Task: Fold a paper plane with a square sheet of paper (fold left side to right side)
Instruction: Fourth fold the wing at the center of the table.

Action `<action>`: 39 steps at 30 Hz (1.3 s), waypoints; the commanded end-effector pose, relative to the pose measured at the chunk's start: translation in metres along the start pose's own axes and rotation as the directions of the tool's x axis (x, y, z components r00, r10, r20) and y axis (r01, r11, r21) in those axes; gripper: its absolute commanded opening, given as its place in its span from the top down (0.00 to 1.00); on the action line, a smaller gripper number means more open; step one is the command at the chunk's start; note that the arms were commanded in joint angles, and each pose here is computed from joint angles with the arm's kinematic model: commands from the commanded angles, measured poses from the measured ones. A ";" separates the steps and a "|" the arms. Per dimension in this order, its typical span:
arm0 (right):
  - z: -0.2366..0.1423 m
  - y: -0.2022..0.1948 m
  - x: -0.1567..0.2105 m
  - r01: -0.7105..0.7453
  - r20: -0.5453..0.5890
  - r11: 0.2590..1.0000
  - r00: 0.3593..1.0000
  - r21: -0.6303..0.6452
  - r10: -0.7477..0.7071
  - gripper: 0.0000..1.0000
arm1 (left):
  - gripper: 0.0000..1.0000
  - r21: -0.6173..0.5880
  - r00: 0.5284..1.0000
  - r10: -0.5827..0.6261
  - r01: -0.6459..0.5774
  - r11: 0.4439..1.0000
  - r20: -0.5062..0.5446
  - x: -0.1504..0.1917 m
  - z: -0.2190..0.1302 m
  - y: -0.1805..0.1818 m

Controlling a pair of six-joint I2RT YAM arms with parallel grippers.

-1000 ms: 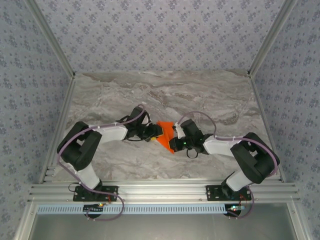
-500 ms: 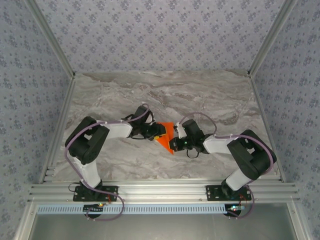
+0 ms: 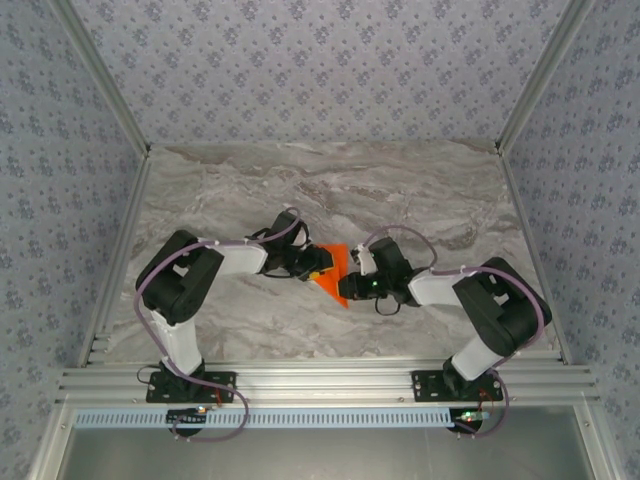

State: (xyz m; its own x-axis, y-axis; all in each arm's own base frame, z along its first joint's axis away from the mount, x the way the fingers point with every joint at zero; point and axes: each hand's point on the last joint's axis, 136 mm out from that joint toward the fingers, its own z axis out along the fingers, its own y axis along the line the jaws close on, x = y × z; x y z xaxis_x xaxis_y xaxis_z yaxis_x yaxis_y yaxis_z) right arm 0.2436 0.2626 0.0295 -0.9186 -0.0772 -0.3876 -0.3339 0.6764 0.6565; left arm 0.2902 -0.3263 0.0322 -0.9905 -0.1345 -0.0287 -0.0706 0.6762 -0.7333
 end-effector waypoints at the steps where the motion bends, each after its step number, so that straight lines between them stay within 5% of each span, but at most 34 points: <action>1: -0.011 0.009 -0.014 -0.014 0.035 0.999 0.999 -0.049 0.016 0.69 | 0.59 -0.047 1.000 -0.010 0.009 0.999 -0.007 0.002 0.007 0.012; 6: -0.023 0.011 -0.033 -0.059 0.073 0.993 0.995 -0.100 0.067 0.62 | 0.59 -0.046 1.000 -0.010 0.009 0.999 -0.005 0.002 0.007 0.012; 20: -0.005 0.006 -0.054 -0.147 0.051 0.976 0.986 -0.159 0.157 0.65 | 0.59 -0.040 1.000 -0.008 0.007 0.999 -0.004 0.001 0.006 0.010; 31: 0.004 -0.010 -0.048 -0.163 0.022 0.982 0.986 -0.093 0.165 0.91 | 0.59 -0.037 1.000 -0.007 0.007 0.999 -0.006 0.002 0.006 0.009; 39: 0.003 -0.029 -0.043 -0.156 0.016 0.988 0.988 0.006 0.156 0.95 | 0.59 -0.037 1.000 -0.007 0.007 0.999 -0.007 0.002 0.006 0.009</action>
State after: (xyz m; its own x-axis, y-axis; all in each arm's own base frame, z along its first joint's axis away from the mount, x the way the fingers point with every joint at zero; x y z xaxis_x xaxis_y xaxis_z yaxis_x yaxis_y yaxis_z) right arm 0.2896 0.2560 0.0307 -0.9564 0.0483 -0.2881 -0.1908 0.6436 0.7412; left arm 0.2902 -0.3263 0.0323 -0.9905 -0.1343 -0.0285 -0.0706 0.6761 -0.7335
